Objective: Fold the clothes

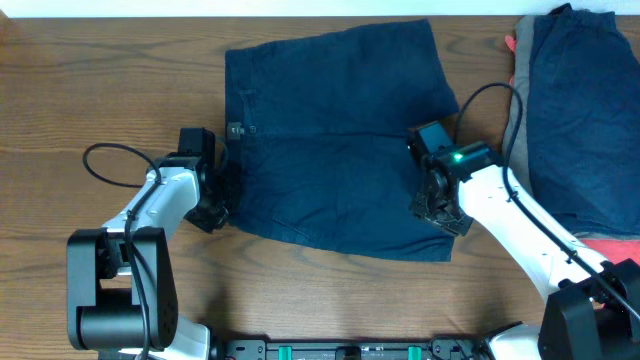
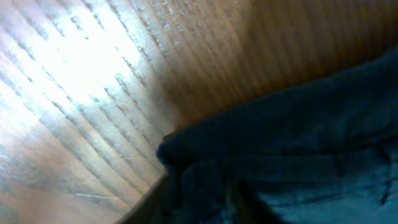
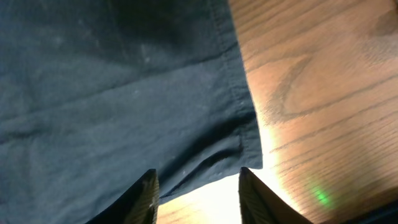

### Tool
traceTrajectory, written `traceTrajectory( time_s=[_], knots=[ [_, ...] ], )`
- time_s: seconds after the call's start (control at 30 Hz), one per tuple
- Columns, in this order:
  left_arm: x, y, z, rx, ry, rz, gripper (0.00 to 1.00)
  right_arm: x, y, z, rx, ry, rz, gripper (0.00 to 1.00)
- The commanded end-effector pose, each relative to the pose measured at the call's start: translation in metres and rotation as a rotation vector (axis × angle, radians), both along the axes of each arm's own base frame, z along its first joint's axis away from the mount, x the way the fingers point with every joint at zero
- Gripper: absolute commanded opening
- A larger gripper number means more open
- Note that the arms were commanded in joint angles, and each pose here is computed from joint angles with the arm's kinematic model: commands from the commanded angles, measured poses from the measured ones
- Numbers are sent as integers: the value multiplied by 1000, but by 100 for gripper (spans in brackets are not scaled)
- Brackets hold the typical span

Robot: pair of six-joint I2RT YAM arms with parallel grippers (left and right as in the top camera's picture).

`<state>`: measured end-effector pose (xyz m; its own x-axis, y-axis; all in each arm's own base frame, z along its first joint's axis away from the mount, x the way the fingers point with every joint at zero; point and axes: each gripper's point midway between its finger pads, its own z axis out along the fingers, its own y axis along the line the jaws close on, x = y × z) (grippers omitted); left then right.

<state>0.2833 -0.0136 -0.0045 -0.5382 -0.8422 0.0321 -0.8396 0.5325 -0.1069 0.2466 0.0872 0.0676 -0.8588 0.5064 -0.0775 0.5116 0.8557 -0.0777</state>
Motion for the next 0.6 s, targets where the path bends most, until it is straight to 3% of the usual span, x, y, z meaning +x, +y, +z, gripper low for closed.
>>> traceTrajectory(
  time_s=[0.0, 0.17, 0.57],
  knots=[
    [-4, 4, -9, 28, 22, -49, 6, -6, 3, -4, -16, 10, 15, 37],
    [-2, 5, -9, 28, 14, -50, 6, -23, 0, -18, -19, 50, -73, 34],
    [-2, 5, -9, 33, 14, -51, 6, -64, 7, -61, 76, 163, -165, 52]
  ],
)
